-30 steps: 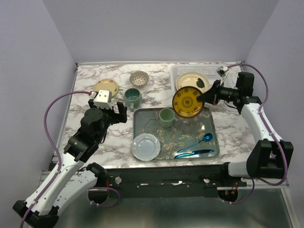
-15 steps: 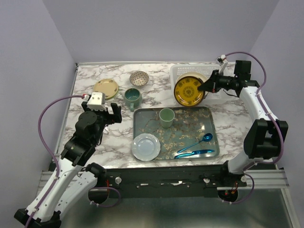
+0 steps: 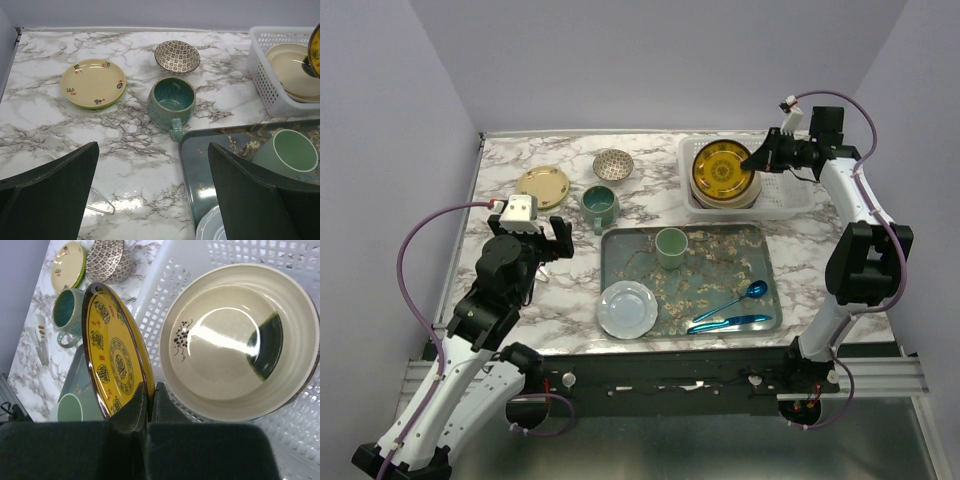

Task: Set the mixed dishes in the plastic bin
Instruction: Place the plate in the plastic bin, then pick up the plate at the center of the board.

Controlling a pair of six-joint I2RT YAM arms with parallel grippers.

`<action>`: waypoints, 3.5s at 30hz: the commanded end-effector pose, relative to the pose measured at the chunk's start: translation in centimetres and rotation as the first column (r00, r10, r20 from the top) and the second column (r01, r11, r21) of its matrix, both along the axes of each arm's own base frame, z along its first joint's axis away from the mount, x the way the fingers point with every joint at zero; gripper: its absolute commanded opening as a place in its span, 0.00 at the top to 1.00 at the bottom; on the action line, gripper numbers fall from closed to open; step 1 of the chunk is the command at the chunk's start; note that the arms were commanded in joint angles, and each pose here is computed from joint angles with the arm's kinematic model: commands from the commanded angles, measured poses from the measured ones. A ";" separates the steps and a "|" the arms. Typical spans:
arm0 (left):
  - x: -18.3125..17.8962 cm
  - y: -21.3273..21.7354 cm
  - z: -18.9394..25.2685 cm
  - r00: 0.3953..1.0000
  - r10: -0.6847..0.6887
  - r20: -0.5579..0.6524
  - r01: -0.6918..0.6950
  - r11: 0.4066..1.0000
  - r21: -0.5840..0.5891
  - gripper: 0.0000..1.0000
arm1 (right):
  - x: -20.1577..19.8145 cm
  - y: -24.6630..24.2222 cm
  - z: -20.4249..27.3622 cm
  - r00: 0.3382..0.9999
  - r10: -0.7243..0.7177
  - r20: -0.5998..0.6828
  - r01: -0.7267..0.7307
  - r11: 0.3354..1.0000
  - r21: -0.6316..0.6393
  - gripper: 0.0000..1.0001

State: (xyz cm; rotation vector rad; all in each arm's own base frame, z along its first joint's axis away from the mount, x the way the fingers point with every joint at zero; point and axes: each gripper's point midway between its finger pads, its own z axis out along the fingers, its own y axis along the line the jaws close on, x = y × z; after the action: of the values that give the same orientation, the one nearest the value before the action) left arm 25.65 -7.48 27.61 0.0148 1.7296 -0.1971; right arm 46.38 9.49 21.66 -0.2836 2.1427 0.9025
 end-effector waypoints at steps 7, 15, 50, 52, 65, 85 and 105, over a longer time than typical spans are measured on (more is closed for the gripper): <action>0.2 0.2 0.1 1.000 0.001 0.017 -0.001 1.000 -0.004 0.01 | 3.7 -1.9 -2.3 0.996 -0.076 -0.052 0.072 0.995 -0.072 0.98; 0.4 0.3 -0.2 1.000 0.009 0.008 -0.009 1.000 -0.002 0.01 | 5.3 -2.6 -4.3 0.992 -0.089 -0.087 0.079 0.991 -0.110 0.96; 0.7 0.6 -0.4 1.000 0.014 -0.003 -0.014 1.000 -0.009 0.01 | 6.6 -4.4 -8.1 0.986 -0.108 -0.126 0.077 0.969 -0.234 0.42; 0.7 0.6 -0.3 1.000 0.014 -0.001 -0.014 1.000 -0.011 0.01 | 6.5 -4.6 -7.4 0.988 -0.112 -0.108 0.082 0.965 -0.249 0.39; 0.6 0.4 -0.2 1.000 0.000 0.001 0.000 1.000 -0.025 0.01 | 2.6 -3.5 -1.8 0.999 -0.029 0.021 0.033 0.972 -0.234 0.37; 1.1 0.5 -0.9 1.000 0.011 -0.029 -0.012 1.000 -0.028 0.01 | -10.2 1.2 7.3 0.937 0.149 0.315 -0.129 0.988 -0.084 0.28; 2.3 0.5 -1.7 0.998 0.003 -0.067 -0.008 0.997 -0.074 0.01 | -19.8 3.1 10.0 0.756 0.247 0.606 -0.214 0.968 -0.127 0.00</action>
State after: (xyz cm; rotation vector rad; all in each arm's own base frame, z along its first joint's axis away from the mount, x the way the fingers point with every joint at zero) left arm 27.46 -6.42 25.84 -0.0467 1.7979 -0.2003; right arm 27.72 12.09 30.02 -0.7177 1.6204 0.7403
